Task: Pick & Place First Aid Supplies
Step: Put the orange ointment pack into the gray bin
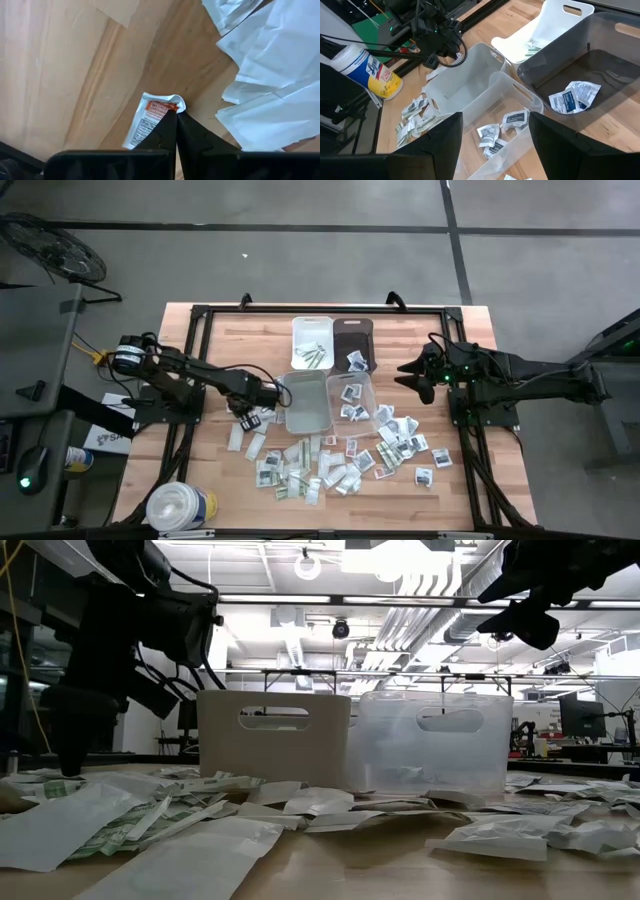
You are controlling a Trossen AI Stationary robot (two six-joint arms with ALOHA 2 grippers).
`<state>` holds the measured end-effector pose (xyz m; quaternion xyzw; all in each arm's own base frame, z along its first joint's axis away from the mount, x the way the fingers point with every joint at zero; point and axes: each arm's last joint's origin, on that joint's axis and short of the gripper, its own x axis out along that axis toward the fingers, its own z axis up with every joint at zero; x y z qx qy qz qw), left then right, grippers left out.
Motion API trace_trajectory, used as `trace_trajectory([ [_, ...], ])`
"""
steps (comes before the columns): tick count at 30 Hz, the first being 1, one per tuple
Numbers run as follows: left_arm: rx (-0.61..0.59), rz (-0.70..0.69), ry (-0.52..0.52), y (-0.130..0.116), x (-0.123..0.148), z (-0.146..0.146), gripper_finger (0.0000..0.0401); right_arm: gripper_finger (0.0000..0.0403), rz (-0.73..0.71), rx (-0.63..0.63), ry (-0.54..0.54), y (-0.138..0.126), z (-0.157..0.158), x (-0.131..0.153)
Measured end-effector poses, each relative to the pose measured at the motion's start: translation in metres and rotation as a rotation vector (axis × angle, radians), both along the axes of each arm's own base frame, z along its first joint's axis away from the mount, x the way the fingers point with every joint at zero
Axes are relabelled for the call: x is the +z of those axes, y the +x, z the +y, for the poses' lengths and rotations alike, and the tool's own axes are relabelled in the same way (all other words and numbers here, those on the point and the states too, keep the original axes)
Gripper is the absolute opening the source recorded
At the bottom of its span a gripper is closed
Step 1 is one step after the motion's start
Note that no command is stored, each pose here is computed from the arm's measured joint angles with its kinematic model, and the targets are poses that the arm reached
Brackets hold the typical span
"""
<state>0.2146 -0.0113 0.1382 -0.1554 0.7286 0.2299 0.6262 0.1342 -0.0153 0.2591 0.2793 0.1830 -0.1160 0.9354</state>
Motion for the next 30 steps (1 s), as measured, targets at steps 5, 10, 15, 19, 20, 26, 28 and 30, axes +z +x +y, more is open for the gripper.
trace_trajectory([
  [5, -0.059, -0.019, -0.001, 0.01, 0.014, 0.0, 0.0, 0.0222, 0.001, 0.002, -0.009, 0.0, 0.0, 0.0],
  [10, -0.124, -0.02, -0.007, 0.019, 0.031, -0.001, 0.0, 0.0222, 0.001, 0.002, -0.01, 0.0, 0.0, 0.0],
  [15, -0.214, -0.026, -0.003, 0.029, 0.052, -0.001, 0.0, 0.0222, 0.001, 0.002, -0.01, 0.0, 0.0, 0.0],
  [19, -0.309, -0.079, 0.03, 0.041, 0.075, 0.0, 0.0, 0.0222, 0.001, 0.003, -0.01, 0.0, 0.0, 0.0],
  [20, -0.339, -0.098, 0.05, 0.045, 0.081, 0.0, 0.0, 0.0222, 0.001, 0.003, -0.01, 0.0, 0.0, 0.0],
  [26, -0.565, -0.201, 0.212, 0.065, 0.116, 0.003, 0.0, 0.0222, 0.002, 0.015, -0.017, 0.0, 0.0, 0.0],
  [28, -0.65, -0.229, 0.234, 0.071, 0.122, 0.003, 0.0, 0.0222, 0.002, 0.017, -0.022, 0.0, 0.0, 0.0],
  [30, -0.76, -0.271, 0.255, 0.077, 0.125, 0.003, 0.0, 0.0222, 0.003, 0.022, -0.033, 0.0, 0.0, 0.0],
])
